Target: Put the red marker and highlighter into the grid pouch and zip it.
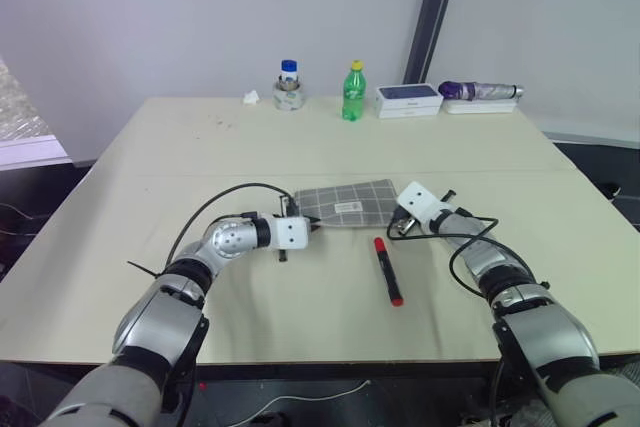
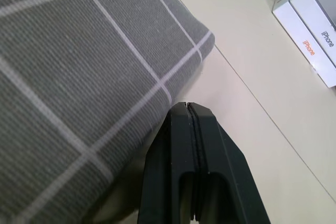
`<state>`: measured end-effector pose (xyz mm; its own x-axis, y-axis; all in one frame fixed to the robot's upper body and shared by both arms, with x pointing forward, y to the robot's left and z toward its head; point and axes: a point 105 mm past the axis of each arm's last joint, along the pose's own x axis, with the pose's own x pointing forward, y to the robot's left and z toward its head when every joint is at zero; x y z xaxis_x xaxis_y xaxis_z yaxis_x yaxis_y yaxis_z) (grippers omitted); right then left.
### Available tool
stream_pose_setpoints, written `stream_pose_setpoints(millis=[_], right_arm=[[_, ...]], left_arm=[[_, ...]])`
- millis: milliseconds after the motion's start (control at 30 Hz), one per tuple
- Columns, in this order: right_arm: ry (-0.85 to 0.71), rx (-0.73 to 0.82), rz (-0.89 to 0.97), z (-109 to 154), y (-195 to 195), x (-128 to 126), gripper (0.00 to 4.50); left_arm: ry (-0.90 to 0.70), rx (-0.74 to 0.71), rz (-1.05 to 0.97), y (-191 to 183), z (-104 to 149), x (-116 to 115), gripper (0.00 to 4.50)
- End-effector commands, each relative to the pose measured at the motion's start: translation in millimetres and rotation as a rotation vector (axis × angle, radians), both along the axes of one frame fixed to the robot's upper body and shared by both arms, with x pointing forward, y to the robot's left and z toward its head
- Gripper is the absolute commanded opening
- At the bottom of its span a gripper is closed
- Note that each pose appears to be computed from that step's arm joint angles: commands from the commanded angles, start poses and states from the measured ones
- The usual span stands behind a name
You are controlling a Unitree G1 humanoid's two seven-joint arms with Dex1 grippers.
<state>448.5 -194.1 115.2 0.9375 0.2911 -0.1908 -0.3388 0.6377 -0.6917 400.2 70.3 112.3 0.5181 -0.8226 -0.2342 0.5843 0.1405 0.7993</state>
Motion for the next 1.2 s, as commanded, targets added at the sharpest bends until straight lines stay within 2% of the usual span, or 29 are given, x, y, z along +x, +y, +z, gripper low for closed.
stream_pose_setpoints(millis=[33,100,300,400,567,800,1000,1200], right_arm=[[-0.060,0.066,0.026,30,1,5,0.56],[-0.071,0.085,0.038,36,0,5,1.37],[-0.101,0.073,0.041,47,-12,1,4.42],[-0.104,0.158,0.066,57,-14,-5,4.47],[-0.066,0.323,0.112,66,-11,-25,4.47],[0.018,0.564,0.113,58,17,-59,4.47],[0.099,0.625,0.060,35,34,-65,4.47],[0.137,0.690,0.019,26,42,-52,4.47]], left_arm=[[0.152,-0.125,0.048,6,-9,-1,0.00],[0.164,-0.161,0.053,10,-5,0,0.00],[0.173,-0.301,0.091,25,13,4,0.00],[0.163,-0.344,0.099,32,22,5,0.00],[0.089,-0.285,0.097,37,32,1,0.00],[0.003,-0.260,0.195,44,48,3,0.00],[-0.008,-0.279,0.202,37,54,0,0.00],[-0.029,-0.301,0.185,28,66,-6,0.00]])
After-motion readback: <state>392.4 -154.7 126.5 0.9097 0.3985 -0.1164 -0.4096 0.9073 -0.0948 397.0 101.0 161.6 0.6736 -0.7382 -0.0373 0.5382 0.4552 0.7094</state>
